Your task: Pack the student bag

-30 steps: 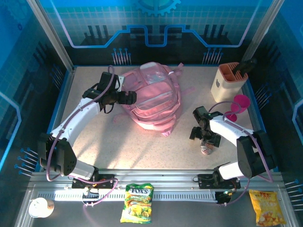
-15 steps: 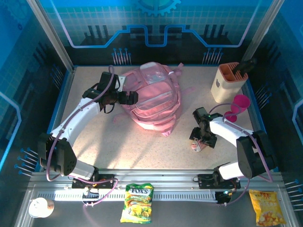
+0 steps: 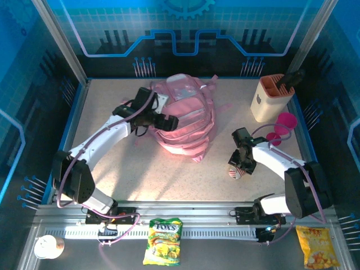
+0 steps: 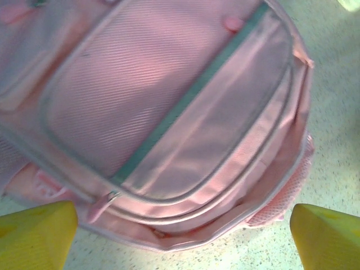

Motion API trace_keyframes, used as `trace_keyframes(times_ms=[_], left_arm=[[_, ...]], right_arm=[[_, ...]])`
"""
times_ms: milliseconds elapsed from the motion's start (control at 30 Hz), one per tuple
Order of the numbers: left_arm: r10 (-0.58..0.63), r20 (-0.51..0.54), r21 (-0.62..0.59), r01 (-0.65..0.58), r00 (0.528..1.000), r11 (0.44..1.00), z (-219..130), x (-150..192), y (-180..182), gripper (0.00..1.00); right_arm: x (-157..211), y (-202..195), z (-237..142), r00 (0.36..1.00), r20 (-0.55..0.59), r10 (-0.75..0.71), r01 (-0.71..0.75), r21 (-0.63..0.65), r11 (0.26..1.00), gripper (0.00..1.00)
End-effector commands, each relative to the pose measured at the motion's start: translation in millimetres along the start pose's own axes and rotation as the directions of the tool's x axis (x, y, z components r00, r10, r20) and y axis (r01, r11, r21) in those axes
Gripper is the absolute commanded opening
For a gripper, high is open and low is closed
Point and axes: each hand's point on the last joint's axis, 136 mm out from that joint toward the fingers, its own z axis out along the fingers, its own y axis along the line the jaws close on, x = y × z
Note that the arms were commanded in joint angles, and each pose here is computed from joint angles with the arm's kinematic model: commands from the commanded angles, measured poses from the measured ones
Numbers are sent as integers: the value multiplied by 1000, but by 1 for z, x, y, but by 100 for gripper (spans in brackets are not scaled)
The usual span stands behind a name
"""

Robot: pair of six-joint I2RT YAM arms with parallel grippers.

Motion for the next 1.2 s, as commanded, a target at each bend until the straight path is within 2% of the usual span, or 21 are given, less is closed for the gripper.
trace_keyframes(times_ms=[0, 200, 367, 500, 567, 733, 800, 933, 1167], left_arm=[[134, -40, -14, -135, 990, 991, 9, -3, -13, 94], [267, -103, 15, -266, 958, 964, 32, -1, -33, 87], [360, -167, 71, -353, 918, 933, 53, 4, -49, 78], [379, -222, 6, -388, 898, 922, 73, -3, -37, 68], [394, -246, 15, -403, 886, 915, 82, -2, -36, 67], [442, -332, 46, -454, 833, 890, 99, 6, -31, 71], [441, -371, 31, -464, 817, 885, 105, 8, -26, 67], [416, -375, -16, -454, 829, 891, 109, -1, -19, 52], [296, -283, 21, -303, 912, 953, 92, -28, -20, 29]], right_arm=[[-17, 12, -13, 997, 76, 9, -3, -75, 997, 46], [-32, 30, -35, 987, 158, 16, 14, -189, 982, 46], [-38, 44, -45, 986, 167, 12, 28, -237, 971, 46], [-41, 51, -49, 985, 170, 14, 32, -267, 963, 46], [-43, 52, -50, 984, 175, 16, 33, -272, 962, 46], [-45, 56, -54, 982, 186, 21, 34, -290, 956, 47], [-46, 58, -54, 982, 185, 22, 35, -296, 955, 47], [-47, 60, -56, 982, 187, 26, 33, -303, 953, 47], [-47, 62, -56, 982, 187, 27, 33, -314, 949, 47]])
